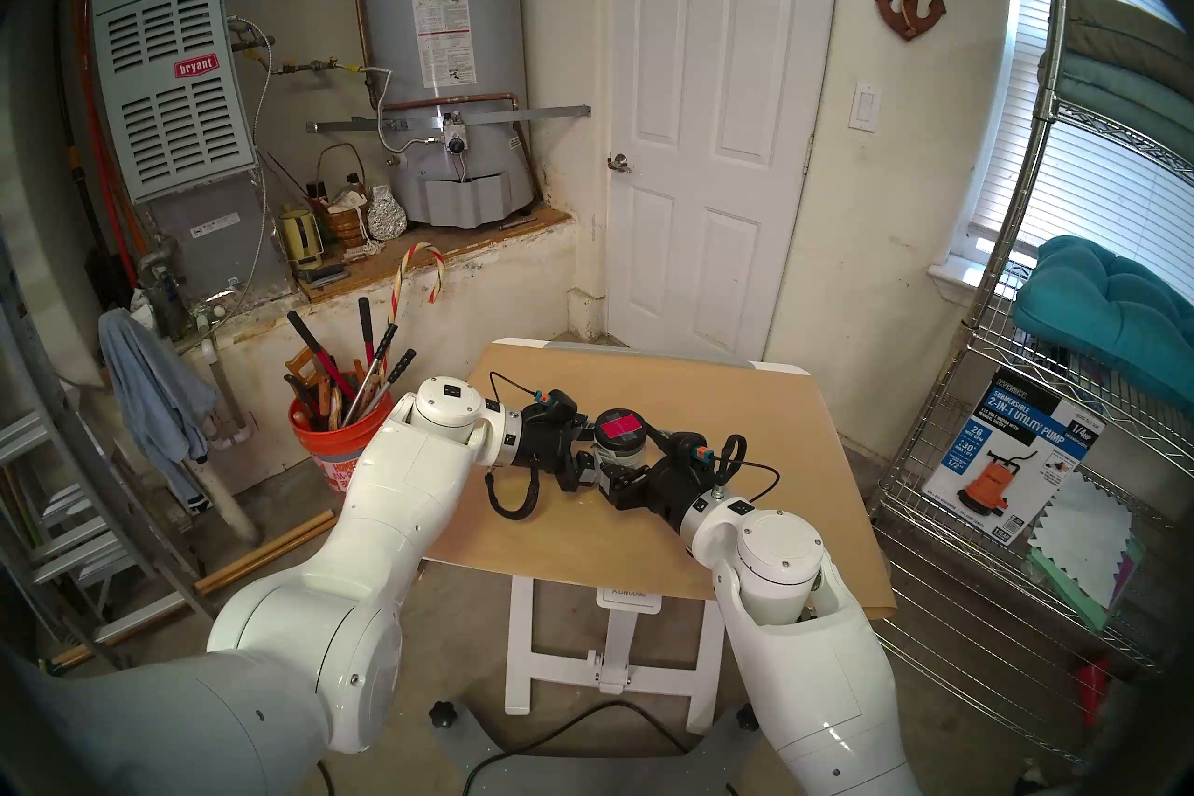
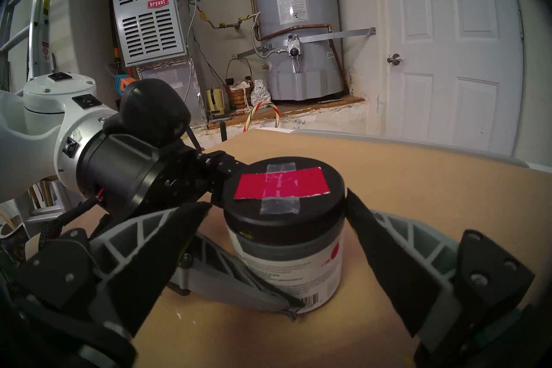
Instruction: Open paint jar
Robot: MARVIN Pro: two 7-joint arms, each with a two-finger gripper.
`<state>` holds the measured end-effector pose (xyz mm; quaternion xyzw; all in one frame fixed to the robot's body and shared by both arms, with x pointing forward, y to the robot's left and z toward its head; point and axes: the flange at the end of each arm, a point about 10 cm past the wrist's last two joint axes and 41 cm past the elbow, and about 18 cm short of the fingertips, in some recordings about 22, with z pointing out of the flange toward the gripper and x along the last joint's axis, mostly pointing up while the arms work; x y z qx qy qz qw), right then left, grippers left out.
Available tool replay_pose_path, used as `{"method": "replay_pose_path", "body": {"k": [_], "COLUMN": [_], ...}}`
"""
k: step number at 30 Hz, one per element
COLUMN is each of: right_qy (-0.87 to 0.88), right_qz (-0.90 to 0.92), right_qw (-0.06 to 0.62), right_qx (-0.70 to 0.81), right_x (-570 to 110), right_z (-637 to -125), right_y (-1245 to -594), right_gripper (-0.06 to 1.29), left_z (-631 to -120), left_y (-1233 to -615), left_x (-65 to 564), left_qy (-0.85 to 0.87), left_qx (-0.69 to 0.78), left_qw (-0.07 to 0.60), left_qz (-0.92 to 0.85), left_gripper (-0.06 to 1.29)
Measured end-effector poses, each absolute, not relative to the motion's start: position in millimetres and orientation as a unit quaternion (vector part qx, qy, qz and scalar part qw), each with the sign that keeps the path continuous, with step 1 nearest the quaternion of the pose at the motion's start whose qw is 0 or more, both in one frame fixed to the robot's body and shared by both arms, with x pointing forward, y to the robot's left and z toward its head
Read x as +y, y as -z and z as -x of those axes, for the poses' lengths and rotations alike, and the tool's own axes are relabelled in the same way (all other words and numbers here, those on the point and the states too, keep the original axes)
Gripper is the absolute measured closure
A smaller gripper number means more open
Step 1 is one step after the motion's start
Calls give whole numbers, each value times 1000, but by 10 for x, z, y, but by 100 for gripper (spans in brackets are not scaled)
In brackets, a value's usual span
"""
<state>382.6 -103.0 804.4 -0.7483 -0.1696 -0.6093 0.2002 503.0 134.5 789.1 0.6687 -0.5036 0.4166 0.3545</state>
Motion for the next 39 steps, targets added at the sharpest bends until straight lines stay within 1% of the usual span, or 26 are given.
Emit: {"method": "replay_pose_path", "body": {"k": [15, 18, 21, 23, 25, 30, 36, 39], "right_qy": [611, 612, 612, 612, 612, 613, 611, 610], "right_qz": [747, 746, 745, 745, 744, 741, 735, 732], "right_qw": [199, 199, 199, 200, 200, 202, 208, 211], "right_qx": [-170, -172, -174, -176, -177, -185, -207, -219], "right_x": [-1041, -1042, -1044, -1047, -1049, -1062, -1117, -1150], "right_z": [-3890, -3901, -3909, -3915, -3919, -3933, -3951, -3965], "right_y": [-8021, -8017, -8015, -8013, -8012, -8008, -8004, -8007], "right_gripper": [-2, 40, 40, 45, 45, 52, 52, 60], "left_z": [-5070, -5077, -5081, -5084, -5086, -5094, -5107, -5114], "left_y": [-7887, -7889, -7892, -7893, -7894, -7901, -7911, -7915], "left_x": [1372, 1376, 1379, 1382, 1383, 1388, 1400, 1405], "left_qy": [-419, -420, -420, -420, -420, -418, -413, -411], "left_qx": [-502, -502, -502, -502, -503, -505, -510, -512], "left_qw": [353, 352, 351, 351, 351, 351, 351, 351], "left_qz": [-669, -669, -669, -669, -669, -669, -668, -668], "left_gripper": [48, 48, 48, 48, 48, 48, 48, 48]}}
